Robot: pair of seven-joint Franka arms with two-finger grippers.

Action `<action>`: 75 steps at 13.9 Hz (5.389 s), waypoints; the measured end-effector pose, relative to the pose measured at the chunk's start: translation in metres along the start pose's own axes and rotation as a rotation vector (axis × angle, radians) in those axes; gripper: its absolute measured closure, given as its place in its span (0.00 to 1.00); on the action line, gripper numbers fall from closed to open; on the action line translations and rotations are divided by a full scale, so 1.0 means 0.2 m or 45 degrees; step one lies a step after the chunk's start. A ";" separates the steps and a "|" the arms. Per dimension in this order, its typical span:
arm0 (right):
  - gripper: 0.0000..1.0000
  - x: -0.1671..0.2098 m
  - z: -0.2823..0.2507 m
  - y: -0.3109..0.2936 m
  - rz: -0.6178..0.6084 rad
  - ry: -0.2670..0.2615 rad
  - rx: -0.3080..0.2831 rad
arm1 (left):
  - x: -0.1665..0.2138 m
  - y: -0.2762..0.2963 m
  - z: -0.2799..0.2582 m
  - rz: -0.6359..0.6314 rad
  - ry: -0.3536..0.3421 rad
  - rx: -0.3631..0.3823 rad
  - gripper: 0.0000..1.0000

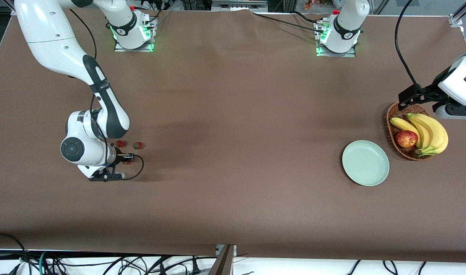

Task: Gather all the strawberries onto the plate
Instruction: 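Reach the right gripper to the strawberries and grasp one strawberry, then carry the strawberry to mid-table and release it with the right gripper, then grasp a second strawberry with the right gripper while the left gripper grasps another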

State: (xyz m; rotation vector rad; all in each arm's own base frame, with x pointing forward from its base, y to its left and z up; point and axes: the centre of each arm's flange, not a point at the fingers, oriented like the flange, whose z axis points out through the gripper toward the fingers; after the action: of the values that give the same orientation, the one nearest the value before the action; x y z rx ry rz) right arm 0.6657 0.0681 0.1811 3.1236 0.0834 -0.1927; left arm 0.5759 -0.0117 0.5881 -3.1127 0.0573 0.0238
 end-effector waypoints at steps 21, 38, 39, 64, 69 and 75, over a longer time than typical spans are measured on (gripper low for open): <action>0.67 -0.73 -0.07 -2.84 0.160 0.397 0.464 | 0.00 0.00 0.00 0.004 0.000 0.000 0.00; 0.00 0.06 -0.38 -1.70 0.034 0.264 0.113 | 0.00 0.00 -0.01 0.016 0.003 0.000 0.00; 0.00 0.11 -0.38 -1.56 0.008 0.213 0.077 | 0.00 0.00 -0.01 0.016 0.003 0.000 0.00; 0.00 -0.33 0.01 -0.31 -0.031 -0.011 -0.099 | 0.17 1.55 1.71 -0.107 -0.255 0.014 0.00; 0.01 -0.33 0.02 -0.27 0.002 -0.005 -0.074 | 0.00 1.59 1.85 -0.188 -0.236 0.064 0.00; 0.41 -0.34 0.05 -0.27 0.016 0.002 -0.058 | -0.11 1.69 1.95 -0.211 -0.174 0.038 0.13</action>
State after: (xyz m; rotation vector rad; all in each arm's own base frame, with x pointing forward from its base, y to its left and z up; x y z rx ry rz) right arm 0.5942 0.1186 0.1799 3.0783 0.0675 -0.1859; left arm 0.5348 -0.3377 0.1887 -3.0651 -0.2009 0.2294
